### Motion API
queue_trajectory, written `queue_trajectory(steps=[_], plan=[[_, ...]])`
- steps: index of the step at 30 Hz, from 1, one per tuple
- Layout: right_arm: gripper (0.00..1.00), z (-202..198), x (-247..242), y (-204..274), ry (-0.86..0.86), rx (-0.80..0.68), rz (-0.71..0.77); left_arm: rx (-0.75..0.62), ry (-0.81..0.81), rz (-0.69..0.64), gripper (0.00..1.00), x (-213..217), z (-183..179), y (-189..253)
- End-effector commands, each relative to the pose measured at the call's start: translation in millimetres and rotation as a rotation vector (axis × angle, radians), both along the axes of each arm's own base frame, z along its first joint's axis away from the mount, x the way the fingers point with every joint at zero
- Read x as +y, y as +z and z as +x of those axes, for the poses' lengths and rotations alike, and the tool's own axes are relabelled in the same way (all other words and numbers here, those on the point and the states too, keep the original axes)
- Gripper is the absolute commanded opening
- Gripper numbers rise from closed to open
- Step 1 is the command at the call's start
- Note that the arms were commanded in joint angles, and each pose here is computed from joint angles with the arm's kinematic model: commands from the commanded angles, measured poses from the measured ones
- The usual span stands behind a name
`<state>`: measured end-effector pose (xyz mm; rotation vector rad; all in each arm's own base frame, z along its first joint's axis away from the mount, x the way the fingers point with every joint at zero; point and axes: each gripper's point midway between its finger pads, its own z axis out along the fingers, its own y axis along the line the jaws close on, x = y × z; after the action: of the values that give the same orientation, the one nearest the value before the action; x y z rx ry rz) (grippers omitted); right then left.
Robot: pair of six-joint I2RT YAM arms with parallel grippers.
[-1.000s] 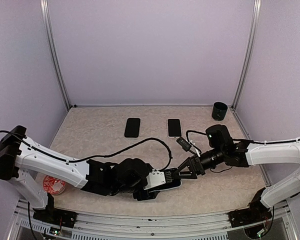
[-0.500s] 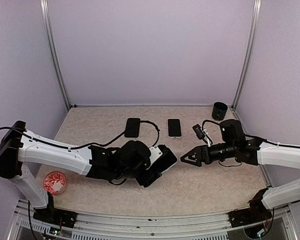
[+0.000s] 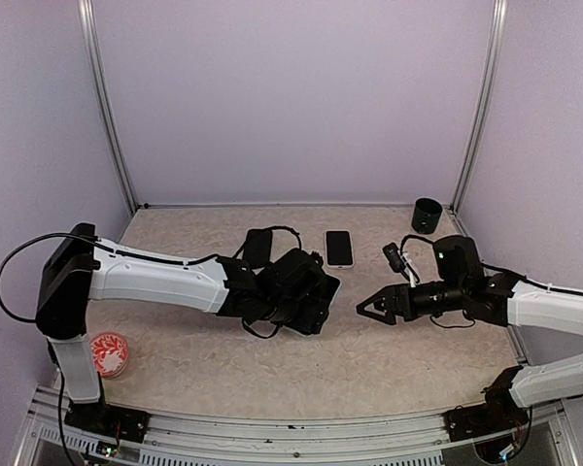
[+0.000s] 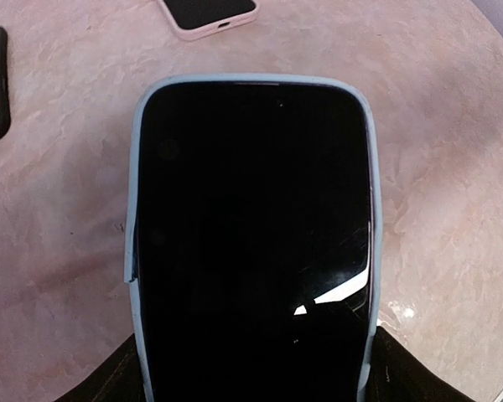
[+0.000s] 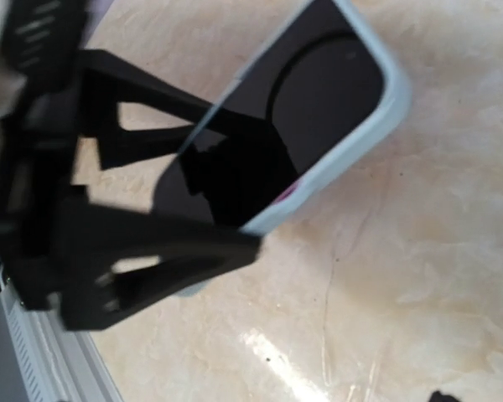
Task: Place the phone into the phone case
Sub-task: Place the phone with the phone case at the center of the board.
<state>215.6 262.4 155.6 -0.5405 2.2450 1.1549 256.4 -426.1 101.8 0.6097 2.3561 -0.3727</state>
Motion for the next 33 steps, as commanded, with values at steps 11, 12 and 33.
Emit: queue_trajectory(steps=[11, 12, 33], plan=[[0.90, -1.7, -11.8, -9.2, -0.036, 0.002, -0.025, 0.265, 0.417, -0.068, 0.46, 25.4, 35.2, -45.6], [0.90, -1.5, -11.7, -9.4, -0.036, 0.002, -0.025, 0.280, 0.423, -0.068, 0.46, 24.9, 35.0, -49.9], [0.91, -0.3, -11.6, -11.2, -0.028, 0.006, -0.026, 0.364, 0.485, 0.000, 0.60, 28.9, 28.0, -81.2]])
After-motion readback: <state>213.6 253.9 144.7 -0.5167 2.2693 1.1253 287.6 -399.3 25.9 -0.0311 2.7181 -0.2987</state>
